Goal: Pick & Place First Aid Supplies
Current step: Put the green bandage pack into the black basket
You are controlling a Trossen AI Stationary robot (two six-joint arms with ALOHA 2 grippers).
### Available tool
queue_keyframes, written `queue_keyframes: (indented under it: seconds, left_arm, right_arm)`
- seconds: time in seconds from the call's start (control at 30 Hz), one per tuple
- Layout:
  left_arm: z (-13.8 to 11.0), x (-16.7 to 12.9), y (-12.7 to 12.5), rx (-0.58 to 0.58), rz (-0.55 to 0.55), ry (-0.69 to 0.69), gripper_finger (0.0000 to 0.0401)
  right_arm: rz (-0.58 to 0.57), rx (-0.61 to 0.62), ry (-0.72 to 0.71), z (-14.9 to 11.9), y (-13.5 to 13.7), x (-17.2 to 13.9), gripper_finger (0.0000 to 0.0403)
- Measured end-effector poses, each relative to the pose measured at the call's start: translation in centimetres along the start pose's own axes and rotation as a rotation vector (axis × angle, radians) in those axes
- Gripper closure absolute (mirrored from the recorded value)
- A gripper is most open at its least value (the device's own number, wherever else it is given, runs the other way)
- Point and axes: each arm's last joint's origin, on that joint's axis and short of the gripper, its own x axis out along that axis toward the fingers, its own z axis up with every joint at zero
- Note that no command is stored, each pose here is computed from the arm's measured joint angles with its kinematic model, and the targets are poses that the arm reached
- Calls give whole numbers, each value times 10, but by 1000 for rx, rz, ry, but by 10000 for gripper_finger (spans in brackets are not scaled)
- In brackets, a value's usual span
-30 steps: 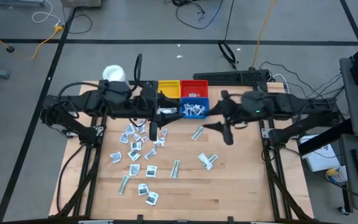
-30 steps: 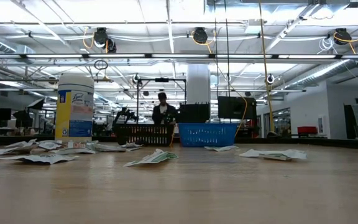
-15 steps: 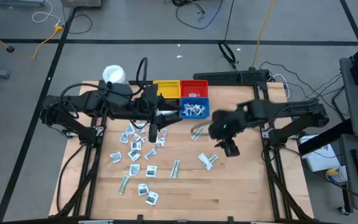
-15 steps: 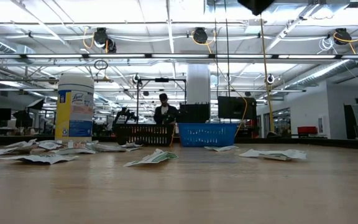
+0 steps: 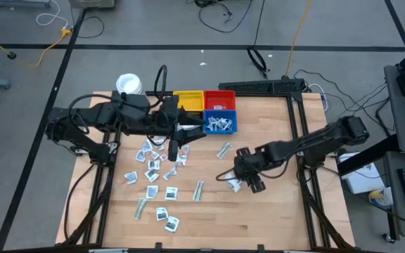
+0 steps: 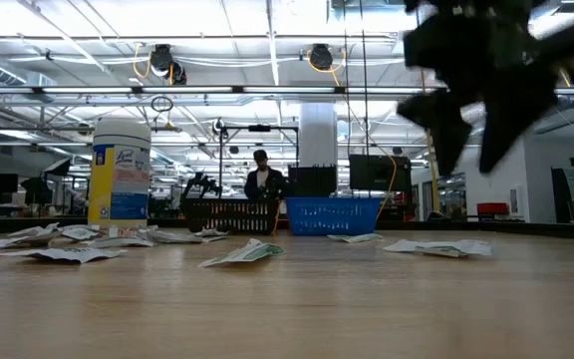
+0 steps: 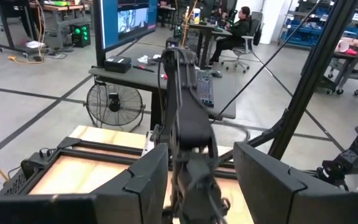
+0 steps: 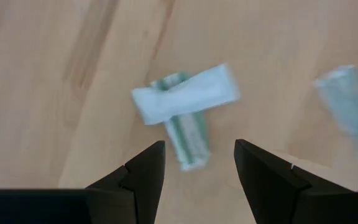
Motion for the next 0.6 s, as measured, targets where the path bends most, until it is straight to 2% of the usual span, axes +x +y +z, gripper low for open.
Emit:
queue_keyframes:
  seconds: [0.13,0.43,0.5,0.6]
  left_arm:
    - [0,0,0,7,0,0,213]
    - [0,0,-1,-10,-18,5,212]
    - [0,0,-1,-11,-25,7,212]
    - [-1,0,-1,-12,-25,16,212]
  right_arm:
    - [13,-11,57,-15,3,31,216]
    - [16,-84,120,-18,0,69,222]
    - [22,-86,133,-19,0,71,238]
    - [11,-93,133,-19,1,72,290]
